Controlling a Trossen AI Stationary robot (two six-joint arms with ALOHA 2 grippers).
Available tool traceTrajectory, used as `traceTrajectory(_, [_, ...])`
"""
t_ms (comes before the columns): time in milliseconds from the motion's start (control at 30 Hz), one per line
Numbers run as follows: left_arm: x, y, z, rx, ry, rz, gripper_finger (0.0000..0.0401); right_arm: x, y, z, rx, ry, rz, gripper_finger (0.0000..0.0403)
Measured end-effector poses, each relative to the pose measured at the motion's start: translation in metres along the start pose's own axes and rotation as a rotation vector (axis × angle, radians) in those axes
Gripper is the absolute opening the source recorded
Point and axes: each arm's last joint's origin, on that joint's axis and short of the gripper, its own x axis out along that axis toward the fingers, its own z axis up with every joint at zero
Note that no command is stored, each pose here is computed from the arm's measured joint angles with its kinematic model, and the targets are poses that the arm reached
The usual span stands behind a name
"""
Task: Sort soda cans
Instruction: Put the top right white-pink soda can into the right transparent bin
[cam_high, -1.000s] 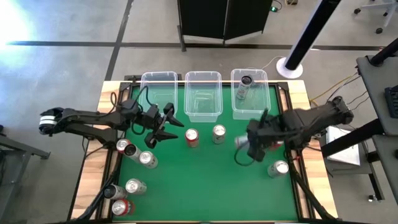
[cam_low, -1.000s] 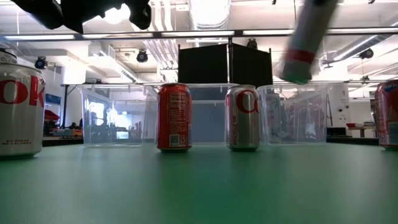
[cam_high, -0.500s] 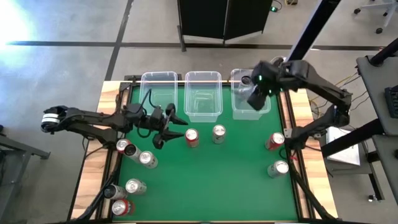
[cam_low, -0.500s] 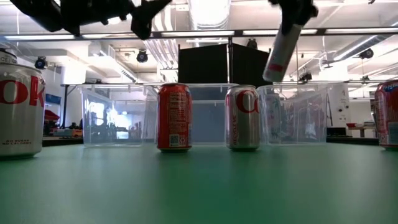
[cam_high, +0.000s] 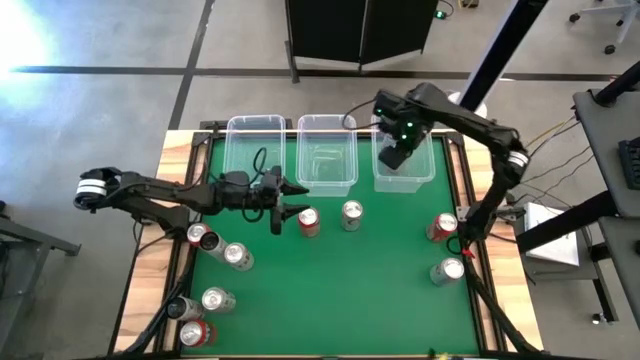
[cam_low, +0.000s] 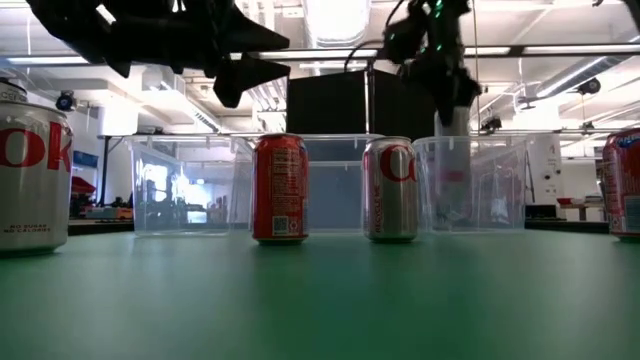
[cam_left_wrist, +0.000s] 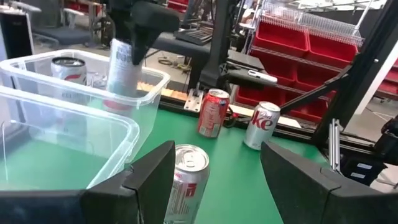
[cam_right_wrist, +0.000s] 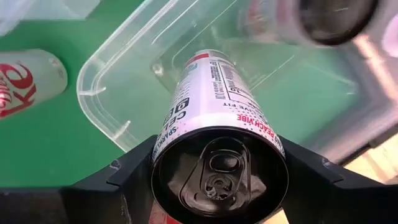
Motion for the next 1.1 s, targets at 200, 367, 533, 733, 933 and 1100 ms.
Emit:
traceTrajectory(200, [-0.006, -0.012, 0.008, 0.022, -0.043, -0.047, 0.0222, 0.028, -0.003, 0.024, 0.018, 0.04, 0.004, 0.0254])
traceTrajectory(367, [-0.018, -0.023, 0.018, 0.05, -0.077, -0.094, 0.0221, 0.038, -0.006, 0.031, 0.057, 0.062, 0.005, 0.0253])
traceTrajectory(533, [-0.026, -0.027, 0.015, 0.052, -0.015, -0.101, 0.0215, 0.043, -0.013, 0.037, 0.096, 0.051, 0.027, 0.0257])
traceTrajectory(733, [-0.027, -0.033, 0.011, 0.053, -0.01, -0.13, 0.0211, 0.049, -0.02, 0.04, 0.117, 0.048, 0.031, 0.0258])
traceTrajectory(933, [-0.027, -0.035, 0.012, 0.053, -0.024, -0.132, 0.021, 0.059, -0.02, 0.04, 0.118, 0.053, 0.057, 0.026])
traceTrajectory(1100, [-0.027, -0.038, 0.01, 0.054, -0.017, -0.146, 0.021, 0.06, -0.019, 0.04, 0.114, 0.051, 0.054, 0.0286])
